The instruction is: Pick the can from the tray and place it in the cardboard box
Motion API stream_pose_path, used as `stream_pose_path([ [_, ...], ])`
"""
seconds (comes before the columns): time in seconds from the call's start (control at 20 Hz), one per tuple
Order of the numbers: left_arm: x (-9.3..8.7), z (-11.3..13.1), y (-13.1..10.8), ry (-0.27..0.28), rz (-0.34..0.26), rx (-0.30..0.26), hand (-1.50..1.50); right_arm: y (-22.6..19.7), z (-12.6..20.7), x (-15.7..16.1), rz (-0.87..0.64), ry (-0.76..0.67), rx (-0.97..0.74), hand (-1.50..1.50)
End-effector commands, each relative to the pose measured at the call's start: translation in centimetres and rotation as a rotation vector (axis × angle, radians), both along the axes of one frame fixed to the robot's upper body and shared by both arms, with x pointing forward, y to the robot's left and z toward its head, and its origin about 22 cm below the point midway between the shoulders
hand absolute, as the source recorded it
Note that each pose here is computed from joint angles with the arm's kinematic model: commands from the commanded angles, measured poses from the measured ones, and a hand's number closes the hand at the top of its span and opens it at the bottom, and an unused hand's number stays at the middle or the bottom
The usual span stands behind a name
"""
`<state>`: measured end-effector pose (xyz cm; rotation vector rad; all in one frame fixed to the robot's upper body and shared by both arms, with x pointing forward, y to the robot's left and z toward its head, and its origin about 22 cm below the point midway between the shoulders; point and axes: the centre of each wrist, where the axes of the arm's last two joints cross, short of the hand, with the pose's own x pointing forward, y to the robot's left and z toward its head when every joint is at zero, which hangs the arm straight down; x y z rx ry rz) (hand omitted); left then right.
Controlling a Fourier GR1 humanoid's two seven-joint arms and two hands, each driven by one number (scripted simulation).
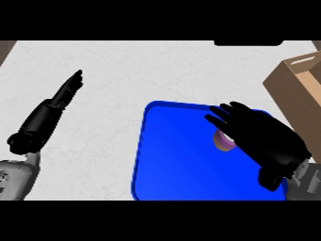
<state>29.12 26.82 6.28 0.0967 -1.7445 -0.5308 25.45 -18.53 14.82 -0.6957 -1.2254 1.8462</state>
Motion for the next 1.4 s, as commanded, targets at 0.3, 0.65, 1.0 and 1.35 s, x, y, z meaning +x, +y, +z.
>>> stream_pose_path([
  [0.3, 0.7, 0.4, -1.3, -0.001, -0.004, 0.001, 0.00, 0.7, -3.3, 2.6, -0.024, -0.009, -0.039, -1.50],
  [0.65, -0.3, 0.8, -0.3, -0.006, 0.002, 0.018, 0.00, 1.6, -3.6, 3.4, 0.001, 0.037, -0.011, -1.50],
  [1.0, -0.4, -0.3, -0.7, -0.008, 0.008, 0.003, 0.00, -0.6, -6.4, 2.9, -0.051, -0.014, -0.065, -1.50],
  [1.35, -1.4, -1.4, -0.6, -0.004, -0.005, 0.004, 0.00, 0.2, -9.0, 4.5, -0.047, 0.057, -0.063, -1.50],
])
